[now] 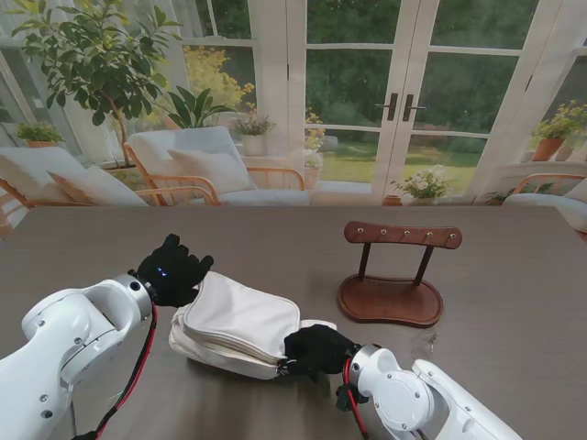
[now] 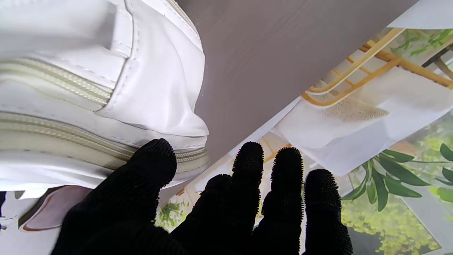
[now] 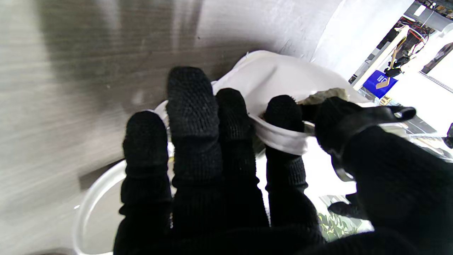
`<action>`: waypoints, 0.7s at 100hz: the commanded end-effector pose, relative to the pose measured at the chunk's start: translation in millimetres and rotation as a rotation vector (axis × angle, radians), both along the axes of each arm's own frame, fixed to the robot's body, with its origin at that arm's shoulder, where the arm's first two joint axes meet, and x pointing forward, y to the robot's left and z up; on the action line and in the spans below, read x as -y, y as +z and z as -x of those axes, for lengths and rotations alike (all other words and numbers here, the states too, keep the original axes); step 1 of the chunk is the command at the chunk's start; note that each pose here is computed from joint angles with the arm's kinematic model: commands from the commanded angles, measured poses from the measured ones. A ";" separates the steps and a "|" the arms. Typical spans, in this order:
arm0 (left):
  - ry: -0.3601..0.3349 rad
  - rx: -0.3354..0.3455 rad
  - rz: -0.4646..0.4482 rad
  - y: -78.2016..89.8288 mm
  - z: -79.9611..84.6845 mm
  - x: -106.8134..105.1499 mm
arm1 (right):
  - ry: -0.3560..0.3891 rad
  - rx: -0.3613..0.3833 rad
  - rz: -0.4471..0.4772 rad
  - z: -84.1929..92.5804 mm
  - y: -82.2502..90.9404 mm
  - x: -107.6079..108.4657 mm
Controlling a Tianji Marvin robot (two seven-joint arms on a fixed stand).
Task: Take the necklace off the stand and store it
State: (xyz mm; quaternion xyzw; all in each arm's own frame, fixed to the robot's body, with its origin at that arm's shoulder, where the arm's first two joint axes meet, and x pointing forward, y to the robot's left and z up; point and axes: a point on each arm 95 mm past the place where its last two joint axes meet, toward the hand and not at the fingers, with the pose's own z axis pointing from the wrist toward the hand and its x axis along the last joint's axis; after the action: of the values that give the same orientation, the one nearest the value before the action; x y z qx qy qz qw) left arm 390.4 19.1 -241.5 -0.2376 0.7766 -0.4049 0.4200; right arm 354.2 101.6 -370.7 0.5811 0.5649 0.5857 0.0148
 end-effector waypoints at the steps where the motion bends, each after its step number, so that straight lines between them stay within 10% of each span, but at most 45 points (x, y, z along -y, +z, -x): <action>1: -0.010 -0.043 0.006 -8.6 7.1 2.4 | 0.004 0.008 -0.015 -2.1 5.8 -7.0; 70: 0.088 -0.053 -0.112 -18.5 13.7 -36.0 | 0.011 -0.008 -0.034 1.0 3.3 -6.4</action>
State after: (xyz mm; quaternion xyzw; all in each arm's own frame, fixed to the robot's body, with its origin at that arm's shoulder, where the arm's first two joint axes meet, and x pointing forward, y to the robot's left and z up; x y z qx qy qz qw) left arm 379.7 55.8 -263.7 -0.2592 0.8028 -0.3310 0.4227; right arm 358.1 104.5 -364.7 0.5794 0.5550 0.5968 0.0103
